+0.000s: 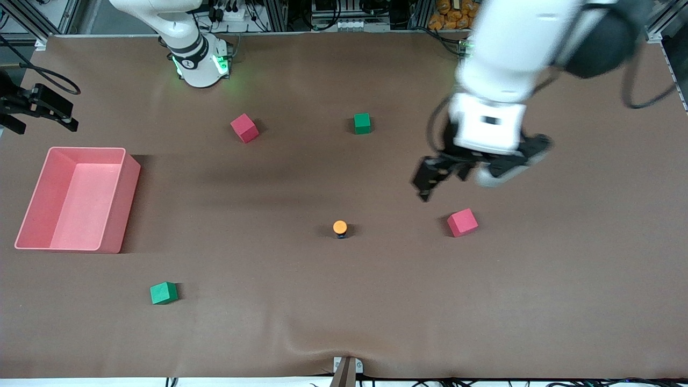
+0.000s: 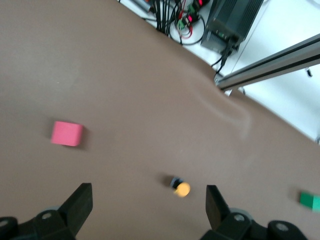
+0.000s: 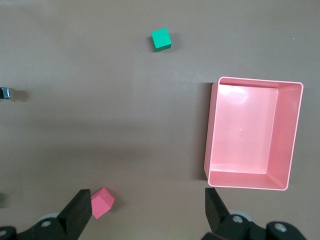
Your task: Place and upright button with both arms
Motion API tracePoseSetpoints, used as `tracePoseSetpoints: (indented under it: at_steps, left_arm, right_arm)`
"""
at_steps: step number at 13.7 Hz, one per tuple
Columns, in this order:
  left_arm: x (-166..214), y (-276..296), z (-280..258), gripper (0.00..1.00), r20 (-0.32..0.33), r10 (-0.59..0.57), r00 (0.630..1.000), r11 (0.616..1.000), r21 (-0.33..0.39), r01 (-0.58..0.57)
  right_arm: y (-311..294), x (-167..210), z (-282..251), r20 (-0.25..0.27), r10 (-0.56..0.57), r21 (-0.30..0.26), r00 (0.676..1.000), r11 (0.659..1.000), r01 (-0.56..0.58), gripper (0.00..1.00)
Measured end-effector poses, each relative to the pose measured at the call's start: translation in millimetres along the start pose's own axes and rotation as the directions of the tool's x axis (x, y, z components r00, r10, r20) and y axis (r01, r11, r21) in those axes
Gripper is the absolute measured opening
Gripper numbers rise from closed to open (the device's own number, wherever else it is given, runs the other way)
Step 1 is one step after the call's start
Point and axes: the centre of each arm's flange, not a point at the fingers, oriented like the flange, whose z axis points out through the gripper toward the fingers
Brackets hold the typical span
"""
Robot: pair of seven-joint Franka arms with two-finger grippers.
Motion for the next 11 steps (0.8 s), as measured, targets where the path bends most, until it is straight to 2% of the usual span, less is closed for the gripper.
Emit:
tracePoseSetpoints:
  at_steps: [3, 6, 8, 11]
  left_arm:
    - [42, -77, -48, 1.0, 0.091, 0.174, 0.981, 0.982, 0.052, -0.179]
    - [61, -145, -77, 1.0, 0.137, 0.319, 0.938, 0.941, 0.072, -0.331]
    - [61, -185, -79, 1.0, 0.174, 0.374, 0.911, 0.917, 0.079, -0.391]
    - [45, -234, -65, 1.0, 0.237, 0.369, 0.899, 0.909, 0.107, -0.402]
  right_arm:
    - [0, 0, 0, 0.0, 0.0, 0.0, 1.0, 1.0, 0.0, 1.0]
    - [0, 0, 0, 0.0, 0.0, 0.0, 1.0, 1.0, 0.0, 1.0]
    - [0, 0, 0, 0.0, 0.0, 0.0, 1.0, 1.0, 0.0, 1.0]
    - [0, 0, 0, 0.0, 0.0, 0.0, 1.0, 1.0, 0.0, 1.0]
